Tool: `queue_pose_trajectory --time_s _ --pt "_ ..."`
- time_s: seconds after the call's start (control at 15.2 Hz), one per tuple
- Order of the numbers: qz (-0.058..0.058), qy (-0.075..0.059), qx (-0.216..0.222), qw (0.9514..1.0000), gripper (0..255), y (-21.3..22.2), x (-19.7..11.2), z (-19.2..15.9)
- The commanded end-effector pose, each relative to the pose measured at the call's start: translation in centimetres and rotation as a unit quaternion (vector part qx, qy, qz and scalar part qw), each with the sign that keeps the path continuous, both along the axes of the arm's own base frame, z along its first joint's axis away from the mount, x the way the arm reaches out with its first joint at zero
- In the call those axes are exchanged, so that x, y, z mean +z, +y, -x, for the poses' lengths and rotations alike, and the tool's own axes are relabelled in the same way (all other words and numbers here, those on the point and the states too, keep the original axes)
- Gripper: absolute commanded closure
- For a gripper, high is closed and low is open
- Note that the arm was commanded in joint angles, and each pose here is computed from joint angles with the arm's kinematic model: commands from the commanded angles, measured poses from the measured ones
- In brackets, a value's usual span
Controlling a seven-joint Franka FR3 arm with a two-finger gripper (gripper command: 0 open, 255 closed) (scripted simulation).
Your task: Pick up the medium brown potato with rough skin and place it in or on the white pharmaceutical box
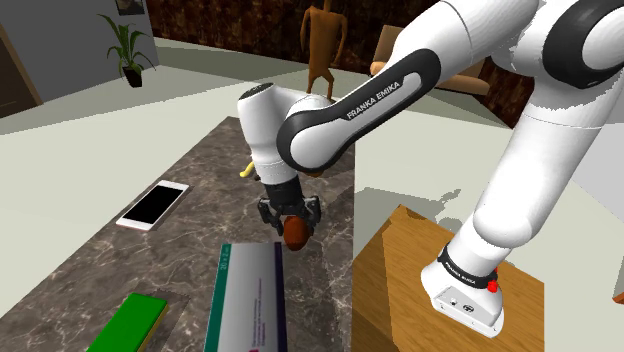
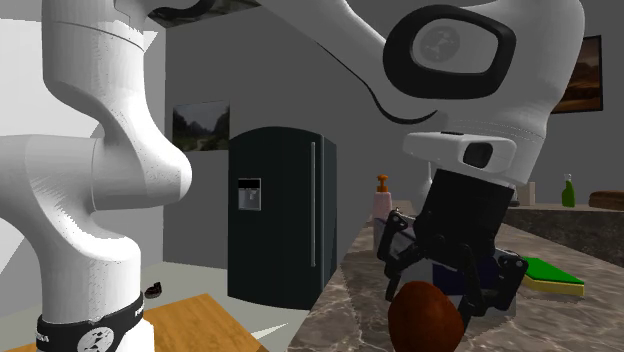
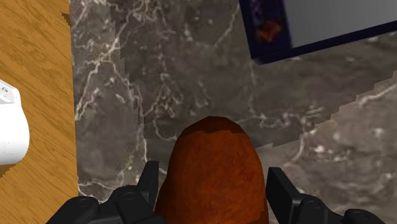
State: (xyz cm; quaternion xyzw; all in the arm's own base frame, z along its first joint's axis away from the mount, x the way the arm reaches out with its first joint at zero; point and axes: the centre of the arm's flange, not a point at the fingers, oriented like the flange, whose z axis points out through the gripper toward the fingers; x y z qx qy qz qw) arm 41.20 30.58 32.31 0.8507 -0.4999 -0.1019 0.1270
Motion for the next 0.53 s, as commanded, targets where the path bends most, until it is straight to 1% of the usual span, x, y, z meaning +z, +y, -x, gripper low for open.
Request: queue_pose_trajectory --time_s 0.0,0.33,0.46 --pt "0.0 0.0 0.0 1.0 255 -0.1 0.0 0.0" --pt "0.0 0.0 0.0 1.0 255 0.0 0.0 0.0" --pt "0.0 0.0 0.0 1.0 255 0.0 1.0 0.0"
